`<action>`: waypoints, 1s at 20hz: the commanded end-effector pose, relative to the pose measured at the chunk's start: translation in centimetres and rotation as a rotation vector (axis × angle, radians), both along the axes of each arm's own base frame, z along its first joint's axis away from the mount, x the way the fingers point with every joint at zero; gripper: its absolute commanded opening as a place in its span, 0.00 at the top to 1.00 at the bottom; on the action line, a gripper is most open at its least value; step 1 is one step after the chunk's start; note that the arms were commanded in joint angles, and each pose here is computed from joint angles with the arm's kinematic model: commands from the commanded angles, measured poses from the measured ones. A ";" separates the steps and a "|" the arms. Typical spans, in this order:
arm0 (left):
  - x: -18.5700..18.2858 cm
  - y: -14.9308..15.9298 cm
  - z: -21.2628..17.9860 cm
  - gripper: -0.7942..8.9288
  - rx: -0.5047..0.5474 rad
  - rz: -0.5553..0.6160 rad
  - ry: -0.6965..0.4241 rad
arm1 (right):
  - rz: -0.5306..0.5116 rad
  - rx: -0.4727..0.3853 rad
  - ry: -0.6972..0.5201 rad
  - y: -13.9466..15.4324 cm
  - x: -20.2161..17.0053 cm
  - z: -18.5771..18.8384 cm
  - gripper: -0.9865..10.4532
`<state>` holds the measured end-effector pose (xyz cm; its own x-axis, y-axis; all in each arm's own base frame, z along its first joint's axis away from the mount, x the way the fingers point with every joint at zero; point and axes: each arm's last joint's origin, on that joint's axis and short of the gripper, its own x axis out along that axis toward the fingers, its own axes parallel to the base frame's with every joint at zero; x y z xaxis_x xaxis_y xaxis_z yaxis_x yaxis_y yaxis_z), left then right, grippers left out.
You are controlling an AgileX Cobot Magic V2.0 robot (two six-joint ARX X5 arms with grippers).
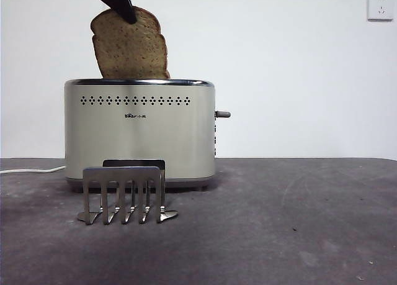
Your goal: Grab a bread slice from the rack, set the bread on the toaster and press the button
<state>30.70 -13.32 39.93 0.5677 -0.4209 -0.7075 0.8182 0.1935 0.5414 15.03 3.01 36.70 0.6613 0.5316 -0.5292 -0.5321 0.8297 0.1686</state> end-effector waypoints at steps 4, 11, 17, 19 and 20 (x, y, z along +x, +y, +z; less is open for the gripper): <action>2.2 -0.8 -2.8 0.93 0.020 0.000 0.083 | 0.008 -0.007 0.013 0.1 0.5 -0.2 0.92; 4.0 -1.2 -3.2 0.56 -0.068 0.116 0.052 | 0.008 -0.007 0.009 0.1 0.6 -0.2 0.92; 4.1 -1.2 -2.9 0.49 -0.124 0.194 0.059 | 0.008 -0.006 0.004 0.2 1.2 -0.3 0.92; 3.8 -1.1 -2.6 0.48 -0.157 0.234 0.069 | 0.008 -0.004 -0.006 0.3 1.8 -0.3 0.92; 3.6 -1.0 -2.2 0.48 -0.182 0.257 0.074 | 0.006 -0.001 -0.013 0.3 2.2 -0.4 0.92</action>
<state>34.50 -14.40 37.53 0.6151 -0.3927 -0.6837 0.7778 0.4445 0.4444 17.16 3.25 36.30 0.6647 0.5320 -0.5245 -0.5334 0.8295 0.1654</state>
